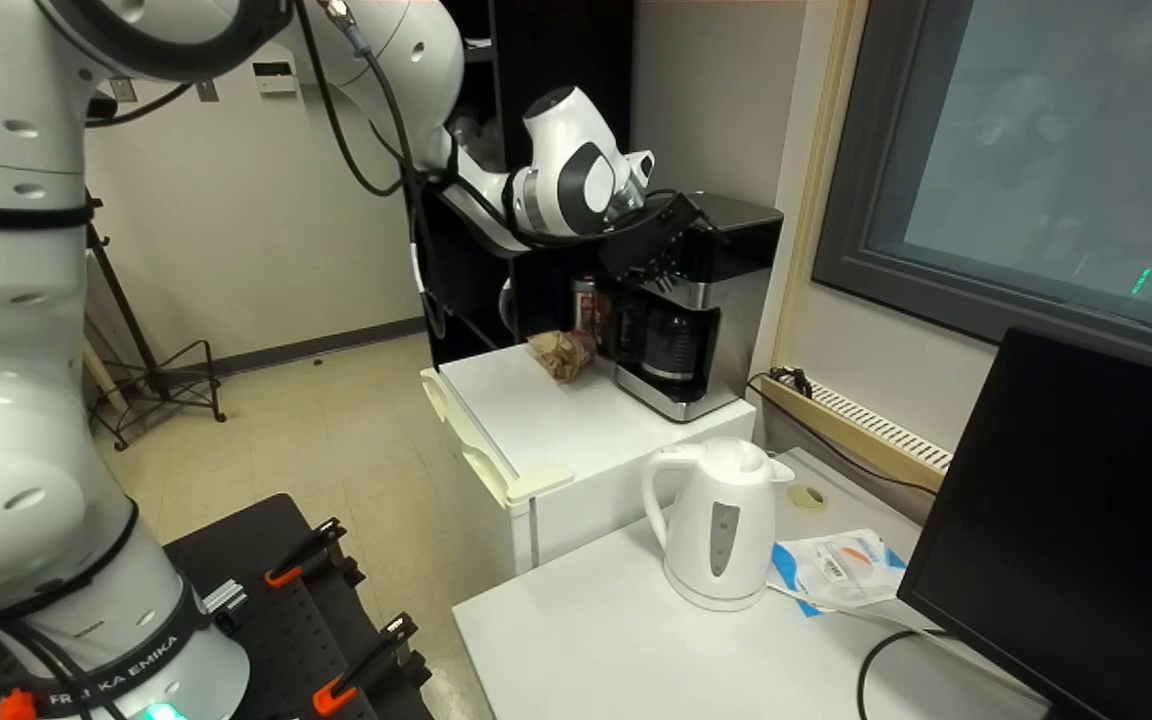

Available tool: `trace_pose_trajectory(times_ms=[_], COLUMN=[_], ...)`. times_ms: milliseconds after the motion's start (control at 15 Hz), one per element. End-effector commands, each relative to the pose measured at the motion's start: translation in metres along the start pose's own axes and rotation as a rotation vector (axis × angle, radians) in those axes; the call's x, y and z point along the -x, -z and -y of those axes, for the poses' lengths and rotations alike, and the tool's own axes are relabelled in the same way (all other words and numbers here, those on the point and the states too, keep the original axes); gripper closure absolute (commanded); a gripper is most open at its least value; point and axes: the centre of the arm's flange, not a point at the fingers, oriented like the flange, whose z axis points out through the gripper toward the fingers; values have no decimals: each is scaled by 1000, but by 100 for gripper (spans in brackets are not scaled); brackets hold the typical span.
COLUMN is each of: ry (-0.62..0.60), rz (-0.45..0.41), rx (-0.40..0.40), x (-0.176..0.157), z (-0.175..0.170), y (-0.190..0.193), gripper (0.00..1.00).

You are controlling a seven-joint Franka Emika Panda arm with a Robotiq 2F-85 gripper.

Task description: Press a button on the right side of the coffee machine

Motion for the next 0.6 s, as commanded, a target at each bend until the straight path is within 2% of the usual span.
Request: trace_pose_trajectory(times_ms=[0, 533], ry=[34, 95], rz=[-20, 22], rx=[20, -11], x=[-10, -1], z=[-4, 33], y=[-3, 16], gripper=[97, 97])
